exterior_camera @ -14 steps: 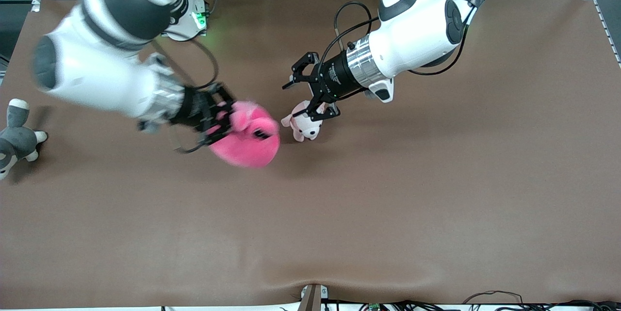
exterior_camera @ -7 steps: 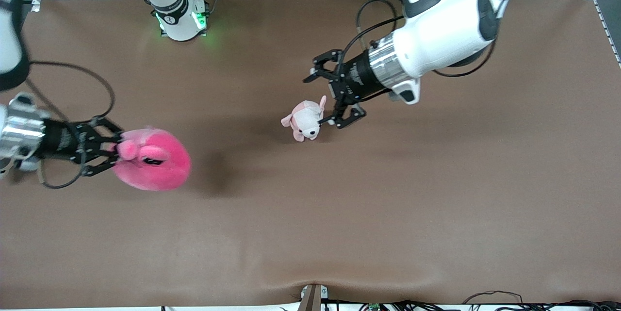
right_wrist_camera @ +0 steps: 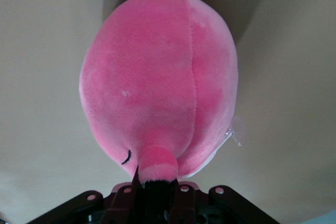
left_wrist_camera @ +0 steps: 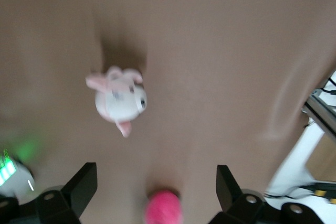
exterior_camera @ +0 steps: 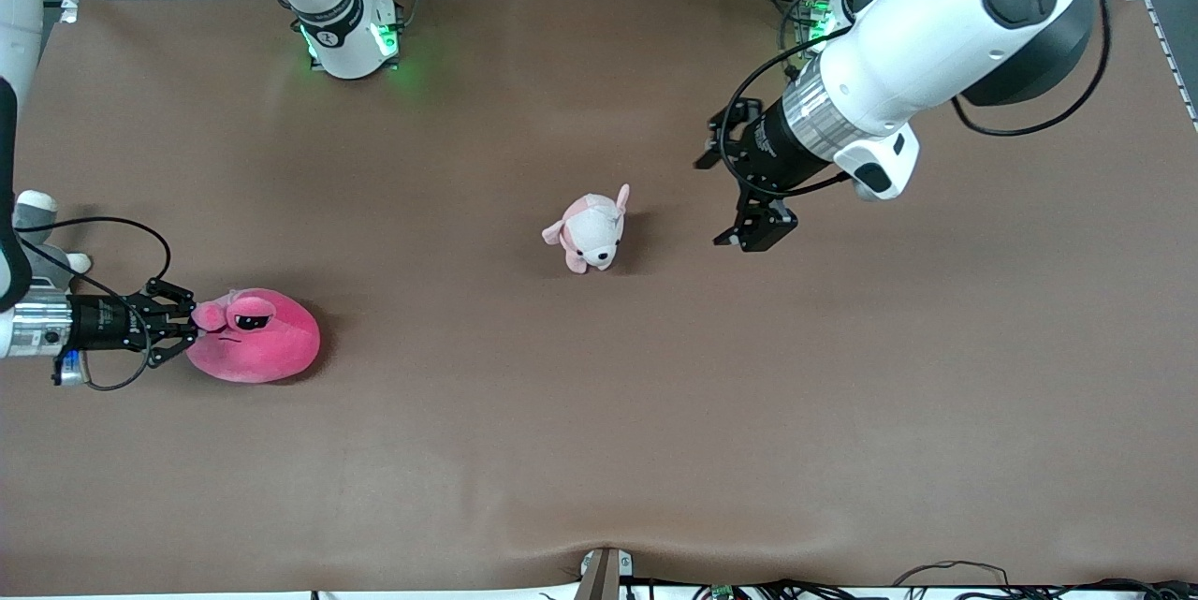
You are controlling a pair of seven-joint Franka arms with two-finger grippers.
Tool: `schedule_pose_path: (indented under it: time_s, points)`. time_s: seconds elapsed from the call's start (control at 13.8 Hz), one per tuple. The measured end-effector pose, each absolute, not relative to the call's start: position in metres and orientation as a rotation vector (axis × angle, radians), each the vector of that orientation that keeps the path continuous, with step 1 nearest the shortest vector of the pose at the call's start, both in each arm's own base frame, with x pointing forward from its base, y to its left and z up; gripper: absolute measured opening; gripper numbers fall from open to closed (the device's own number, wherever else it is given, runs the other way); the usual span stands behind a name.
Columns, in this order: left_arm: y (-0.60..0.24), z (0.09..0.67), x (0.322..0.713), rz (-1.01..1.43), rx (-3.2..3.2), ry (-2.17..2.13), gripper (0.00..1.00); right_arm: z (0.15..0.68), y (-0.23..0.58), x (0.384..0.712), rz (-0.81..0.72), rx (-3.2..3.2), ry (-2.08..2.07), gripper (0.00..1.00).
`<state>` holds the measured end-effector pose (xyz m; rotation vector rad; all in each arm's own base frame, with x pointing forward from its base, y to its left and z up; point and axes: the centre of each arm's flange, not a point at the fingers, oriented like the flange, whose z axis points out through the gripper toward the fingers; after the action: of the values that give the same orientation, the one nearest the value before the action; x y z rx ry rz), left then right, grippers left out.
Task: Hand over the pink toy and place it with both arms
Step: 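Carry the plush with the right gripper while the left gripper withdraws, then lower the plush, open the right gripper while the left gripper returns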
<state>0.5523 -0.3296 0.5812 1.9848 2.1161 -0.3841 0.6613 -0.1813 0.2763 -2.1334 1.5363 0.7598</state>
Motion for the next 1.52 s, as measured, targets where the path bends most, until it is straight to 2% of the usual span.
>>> schedule_pose_path:
  time_s: [0.07, 0.15, 0.29, 0.36, 0.65, 0.73, 1.02, 1.23, 1.38, 1.52]
  points:
    - [-0.323, 0.578, 0.550, -0.333, 2.118, 2.054, 1.00, 0.269, -0.189, 0.659, 0.754, -2.140, 1.503, 0.15]
    - [-0.314, 0.575, 0.549, -0.291, 2.244, 1.983, 1.00, 0.269, -0.193, 0.659, 0.744, -2.147, 1.478, 0.22]
    - [-0.287, 0.568, 0.554, -0.255, 2.482, 1.797, 1.00, 0.286, -0.186, 0.665, 0.732, -2.170, 1.416, 0.39]
    - [-0.276, 0.565, 0.556, -0.235, 2.594, 1.690, 1.00, 0.303, -0.174, 0.672, 0.730, -2.188, 1.364, 0.51]
    - [-0.261, 0.563, 0.557, -0.129, 2.946, 1.195, 1.00, 0.430, -0.105, 0.697, 0.611, -2.403, 1.125, 0.94]
    - [-0.254, 0.568, 0.558, -0.098, 3.000, 1.082, 1.00, 0.463, -0.083, 0.697, 0.557, -2.461, 1.078, 1.00]
    - [-0.180, 0.594, 0.569, -0.078, 3.134, 0.686, 1.00, 0.557, -0.009, 0.676, 0.360, -2.737, 0.864, 1.00]
    - [-0.113, 0.626, 0.568, -0.038, 3.164, 0.477, 1.00, 0.614, 0.053, 0.647, 0.161, -3.086, 0.338, 1.00]
    - [-0.081, 0.641, 0.561, -0.038, 3.180, 0.384, 1.00, 0.647, 0.078, 0.619, 0.147, -3.166, 0.126, 1.00]
    - [-0.061, 0.648, 0.551, -0.090, 3.197, 0.308, 1.00, 0.664, 0.073, 0.603, 0.152, -3.170, 0.094, 1.00]
